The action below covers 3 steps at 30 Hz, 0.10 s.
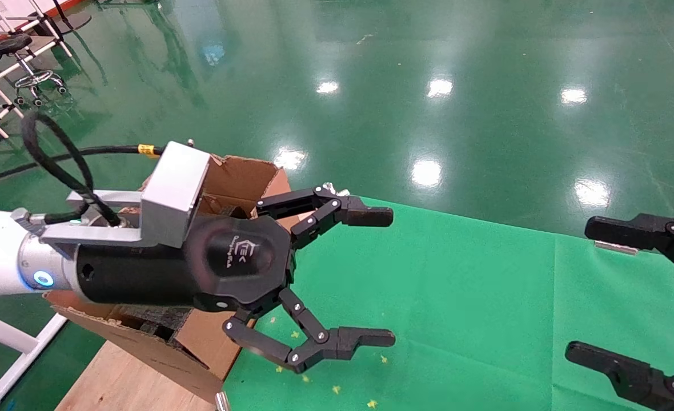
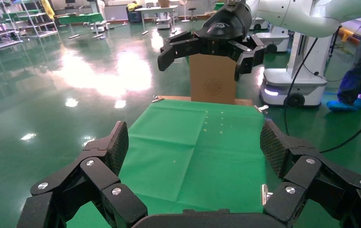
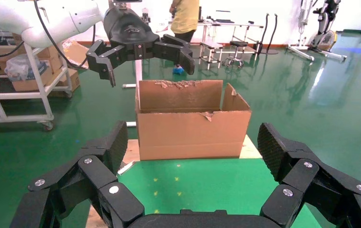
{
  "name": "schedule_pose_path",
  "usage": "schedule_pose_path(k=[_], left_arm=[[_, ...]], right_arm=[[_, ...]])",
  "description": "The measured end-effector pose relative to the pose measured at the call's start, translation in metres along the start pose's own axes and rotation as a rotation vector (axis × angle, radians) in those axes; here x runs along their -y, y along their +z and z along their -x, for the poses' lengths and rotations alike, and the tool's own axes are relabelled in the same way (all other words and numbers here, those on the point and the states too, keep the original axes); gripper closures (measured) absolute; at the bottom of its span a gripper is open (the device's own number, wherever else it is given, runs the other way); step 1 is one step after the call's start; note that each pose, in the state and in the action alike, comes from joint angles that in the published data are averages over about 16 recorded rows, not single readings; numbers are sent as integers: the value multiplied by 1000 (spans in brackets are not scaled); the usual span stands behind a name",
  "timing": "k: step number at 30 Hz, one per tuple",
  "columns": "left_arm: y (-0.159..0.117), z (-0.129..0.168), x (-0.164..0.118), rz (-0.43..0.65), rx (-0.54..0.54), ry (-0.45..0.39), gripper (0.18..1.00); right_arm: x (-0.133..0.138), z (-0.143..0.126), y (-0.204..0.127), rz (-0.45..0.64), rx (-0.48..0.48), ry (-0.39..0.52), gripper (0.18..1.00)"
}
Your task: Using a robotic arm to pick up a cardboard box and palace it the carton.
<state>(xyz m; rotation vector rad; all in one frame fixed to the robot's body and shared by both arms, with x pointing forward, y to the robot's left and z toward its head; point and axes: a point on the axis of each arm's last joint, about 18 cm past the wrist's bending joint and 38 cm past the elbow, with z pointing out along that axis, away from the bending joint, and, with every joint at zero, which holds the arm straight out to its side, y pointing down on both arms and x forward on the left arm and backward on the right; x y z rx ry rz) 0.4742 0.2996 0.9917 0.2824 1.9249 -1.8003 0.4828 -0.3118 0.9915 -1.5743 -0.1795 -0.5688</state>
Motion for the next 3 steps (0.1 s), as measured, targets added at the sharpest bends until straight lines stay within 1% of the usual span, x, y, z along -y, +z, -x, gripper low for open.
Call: schedule_pose_path(k=[3], left_arm=[[0, 0, 0, 0, 1, 0, 183]], right_arm=[[0, 0, 0, 0, 0, 0, 178]])
